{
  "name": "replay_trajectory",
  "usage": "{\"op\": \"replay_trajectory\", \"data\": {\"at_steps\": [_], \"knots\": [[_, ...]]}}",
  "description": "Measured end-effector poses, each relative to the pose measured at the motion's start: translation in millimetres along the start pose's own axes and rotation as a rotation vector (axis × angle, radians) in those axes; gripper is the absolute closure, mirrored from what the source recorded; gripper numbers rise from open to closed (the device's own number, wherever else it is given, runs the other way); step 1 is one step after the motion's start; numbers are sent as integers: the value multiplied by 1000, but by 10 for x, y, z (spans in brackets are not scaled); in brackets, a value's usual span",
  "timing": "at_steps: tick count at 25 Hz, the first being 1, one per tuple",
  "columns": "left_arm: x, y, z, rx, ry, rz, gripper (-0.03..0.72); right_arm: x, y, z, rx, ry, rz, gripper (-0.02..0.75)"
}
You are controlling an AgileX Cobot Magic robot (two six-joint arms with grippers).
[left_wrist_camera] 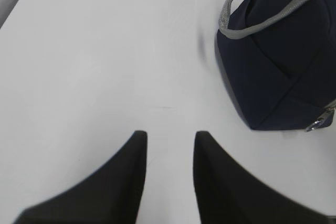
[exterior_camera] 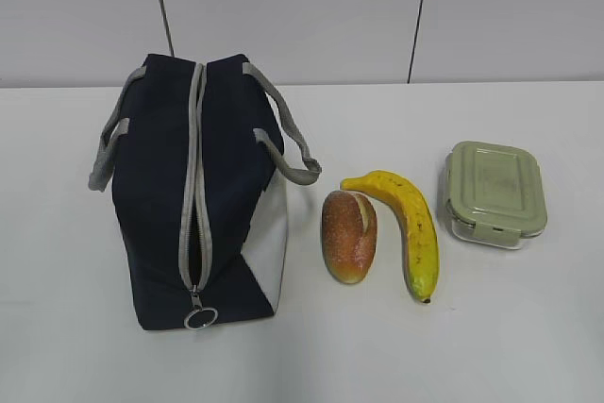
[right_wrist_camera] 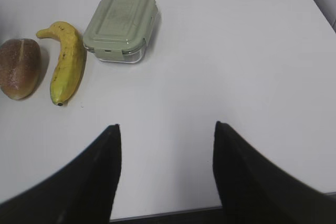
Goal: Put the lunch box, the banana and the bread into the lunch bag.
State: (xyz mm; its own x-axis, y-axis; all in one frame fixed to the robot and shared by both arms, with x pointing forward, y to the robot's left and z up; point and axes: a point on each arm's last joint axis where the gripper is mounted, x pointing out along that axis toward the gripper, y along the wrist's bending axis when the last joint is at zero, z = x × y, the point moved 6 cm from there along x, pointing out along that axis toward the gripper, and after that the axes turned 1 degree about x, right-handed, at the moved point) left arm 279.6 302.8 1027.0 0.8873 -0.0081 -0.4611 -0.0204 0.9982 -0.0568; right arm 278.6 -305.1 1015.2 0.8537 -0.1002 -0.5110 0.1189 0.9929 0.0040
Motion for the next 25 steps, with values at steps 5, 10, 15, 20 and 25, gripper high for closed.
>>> {"op": "replay_trajectory", "data": {"at_steps": [5,10,15,20,25], "knots": [[0,0,0,0,0,0,454,0,0,0,0,0,0,321],[0,0,0,0,0,0,454,0,0,0,0,0,0,321],[0,0,0,0,0,0,454,0,0,0,0,0,0,321],[0,1,0,0,0,1,454,0,0,0,0,0,0,321],[53,-1,35,33,41,4,452,0,0,0,0,0,0,321]]}}
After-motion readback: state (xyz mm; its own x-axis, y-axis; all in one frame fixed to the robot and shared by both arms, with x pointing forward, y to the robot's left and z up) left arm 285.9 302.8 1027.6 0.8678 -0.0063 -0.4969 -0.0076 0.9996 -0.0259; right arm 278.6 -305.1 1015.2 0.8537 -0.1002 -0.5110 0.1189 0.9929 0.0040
